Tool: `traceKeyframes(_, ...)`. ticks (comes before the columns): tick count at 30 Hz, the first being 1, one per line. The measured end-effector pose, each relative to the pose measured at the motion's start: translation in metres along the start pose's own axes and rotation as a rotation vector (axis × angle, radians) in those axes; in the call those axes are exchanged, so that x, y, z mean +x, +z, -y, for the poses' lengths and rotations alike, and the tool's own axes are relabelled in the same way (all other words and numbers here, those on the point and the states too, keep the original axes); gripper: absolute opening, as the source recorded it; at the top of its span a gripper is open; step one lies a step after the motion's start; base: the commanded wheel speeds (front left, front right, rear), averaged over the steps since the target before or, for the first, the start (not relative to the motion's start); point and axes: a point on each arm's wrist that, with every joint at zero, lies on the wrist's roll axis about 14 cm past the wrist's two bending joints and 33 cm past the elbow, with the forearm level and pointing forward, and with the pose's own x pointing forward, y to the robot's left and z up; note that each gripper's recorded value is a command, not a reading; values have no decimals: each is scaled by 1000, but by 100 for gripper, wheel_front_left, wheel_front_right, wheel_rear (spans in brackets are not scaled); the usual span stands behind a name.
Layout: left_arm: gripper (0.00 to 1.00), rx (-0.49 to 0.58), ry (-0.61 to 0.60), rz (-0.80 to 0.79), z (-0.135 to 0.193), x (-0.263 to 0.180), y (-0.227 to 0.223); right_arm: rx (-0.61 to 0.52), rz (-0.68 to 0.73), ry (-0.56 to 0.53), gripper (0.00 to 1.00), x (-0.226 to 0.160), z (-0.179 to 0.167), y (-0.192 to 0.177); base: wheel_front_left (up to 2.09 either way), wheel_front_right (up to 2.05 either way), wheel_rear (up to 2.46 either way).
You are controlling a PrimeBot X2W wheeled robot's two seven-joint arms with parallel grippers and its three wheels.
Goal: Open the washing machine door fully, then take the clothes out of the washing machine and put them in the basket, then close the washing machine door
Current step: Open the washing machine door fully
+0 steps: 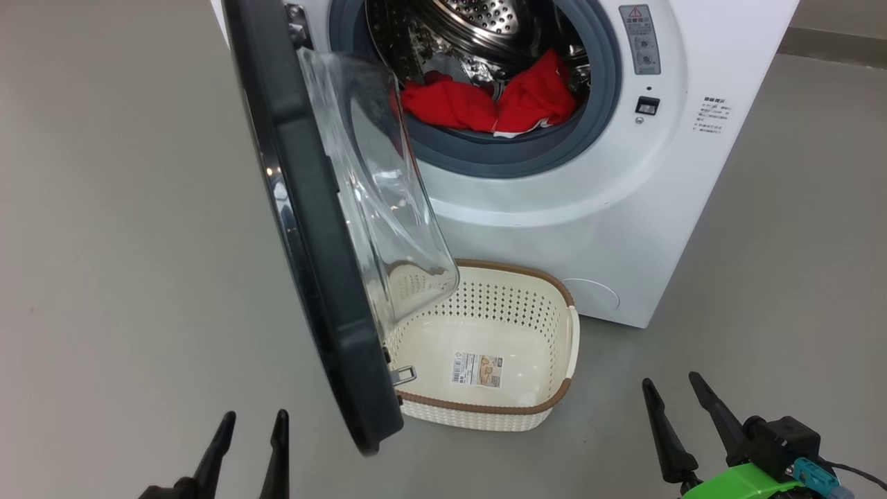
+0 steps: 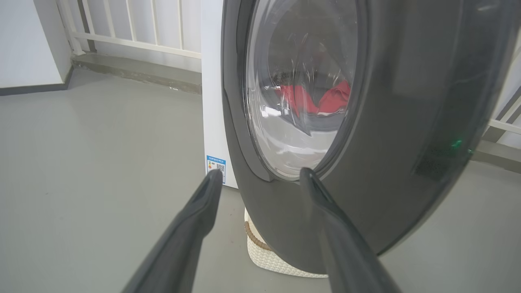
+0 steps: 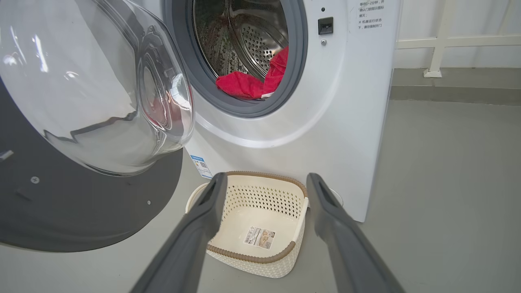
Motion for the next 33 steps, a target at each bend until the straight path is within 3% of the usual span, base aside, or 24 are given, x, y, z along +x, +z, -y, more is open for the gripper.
traceKeyframes(7,100,1,5,0,-1,0,0,-4,1,-4,100,1,1,0,0,0,0)
traceKeyframes(8,94,1,6,1,-2,0,1,-4,2,-3,100,1,1,0,0,0,0)
traceKeyframes(9,45,-1,11,5,-3,0,2,-8,2,-2,100,1,1,1,0,0,0)
traceKeyframes(11,0,-4,25,19,-7,0,6,-21,3,3,100,1,0,1,0,0,0)
traceKeyframes(15,0,1,44,108,-12,3,34,-22,7,6,100,2,-1,3,0,0,0)
traceKeyframes(19,0,6,35,304,-8,12,98,-21,13,9,100,2,-2,4,0,0,0)
traceKeyframes(25,0,-14,-113,586,39,9,186,-17,12,6,100,4,-1,4,0,0,0)
traceKeyframes(29,0,-65,-271,583,88,5,185,-14,10,-1,100,4,2,2,0,0,0)
traceKeyframes(33,0,-103,-424,461,136,4,149,-11,9,-9,100,3,4,2,0,0,0)
